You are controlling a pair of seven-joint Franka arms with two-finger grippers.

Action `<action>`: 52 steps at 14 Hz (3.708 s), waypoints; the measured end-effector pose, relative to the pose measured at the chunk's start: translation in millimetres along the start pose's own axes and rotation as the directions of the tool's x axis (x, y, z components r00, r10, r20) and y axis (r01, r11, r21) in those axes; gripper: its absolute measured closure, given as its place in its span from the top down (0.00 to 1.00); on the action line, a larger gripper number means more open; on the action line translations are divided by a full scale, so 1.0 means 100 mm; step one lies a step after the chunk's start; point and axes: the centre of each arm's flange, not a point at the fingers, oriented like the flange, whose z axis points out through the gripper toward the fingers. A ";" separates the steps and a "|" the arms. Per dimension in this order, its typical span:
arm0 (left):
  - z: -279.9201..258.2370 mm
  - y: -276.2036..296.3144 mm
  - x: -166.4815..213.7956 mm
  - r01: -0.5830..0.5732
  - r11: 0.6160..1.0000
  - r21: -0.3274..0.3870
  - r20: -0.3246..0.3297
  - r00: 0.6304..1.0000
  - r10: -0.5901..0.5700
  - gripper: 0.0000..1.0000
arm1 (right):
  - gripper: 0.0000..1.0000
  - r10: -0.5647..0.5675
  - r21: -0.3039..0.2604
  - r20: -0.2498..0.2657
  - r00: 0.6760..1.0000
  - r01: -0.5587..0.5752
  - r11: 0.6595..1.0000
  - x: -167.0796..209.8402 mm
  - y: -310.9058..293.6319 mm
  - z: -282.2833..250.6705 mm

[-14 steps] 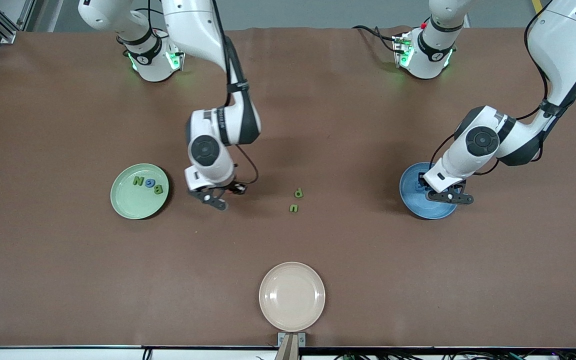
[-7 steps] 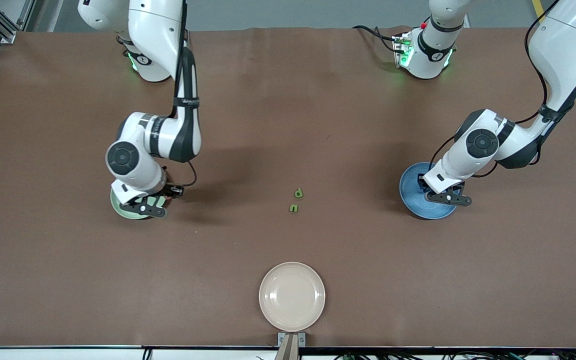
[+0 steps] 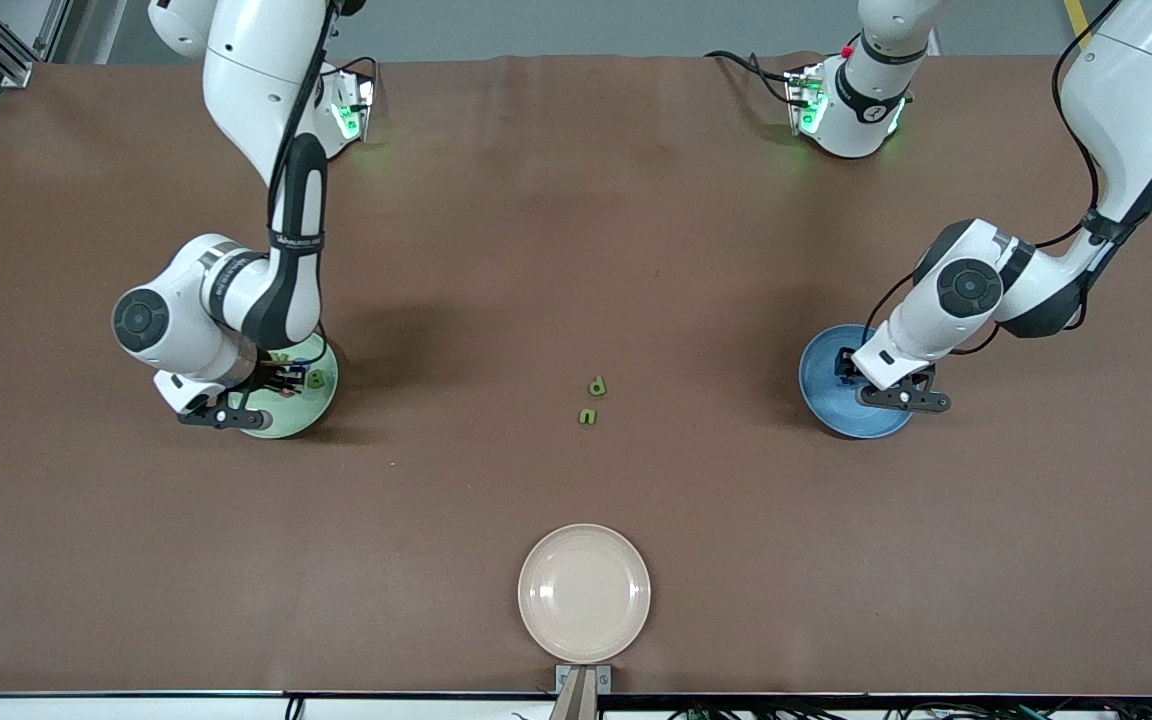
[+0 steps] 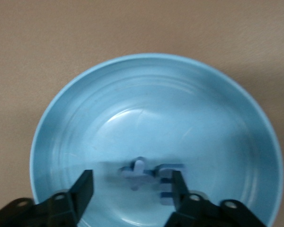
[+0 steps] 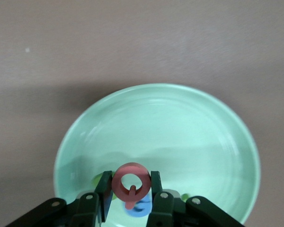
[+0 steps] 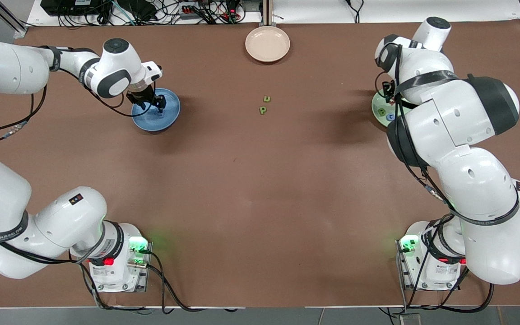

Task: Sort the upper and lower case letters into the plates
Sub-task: 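Carry the pink Q to the green plate while the left gripper drops x, then release the Q into the green plate while the left gripper reaches the p, then grasp the green p with the left gripper while the right arm retracts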

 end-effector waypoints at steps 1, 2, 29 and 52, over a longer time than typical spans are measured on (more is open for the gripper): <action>-0.07 0.11 0.02 0.025 1.000 -0.012 -0.010 1.000 -0.026 0.92 | 0.37 -0.007 -0.003 -0.009 1.000 0.007 1.000 0.00 0.06 0.02; -0.16 0.25 0.05 0.052 0.998 -0.029 -0.017 0.998 -0.053 1.00 | 0.37 -0.011 0.000 -0.012 1.000 0.011 1.000 -0.01 0.11 0.05; -0.29 3.83 0.43 0.438 0.898 -0.048 0.049 0.899 -0.436 1.00 | 1.00 0.026 0.073 0.203 0.979 -0.042 0.996 0.82 0.54 -1.97; 0.08 4.14 0.45 0.436 0.898 -0.052 0.049 0.900 -0.434 0.96 | 1.00 0.011 -0.020 0.057 0.998 -0.010 1.000 0.68 0.23 -3.16</action>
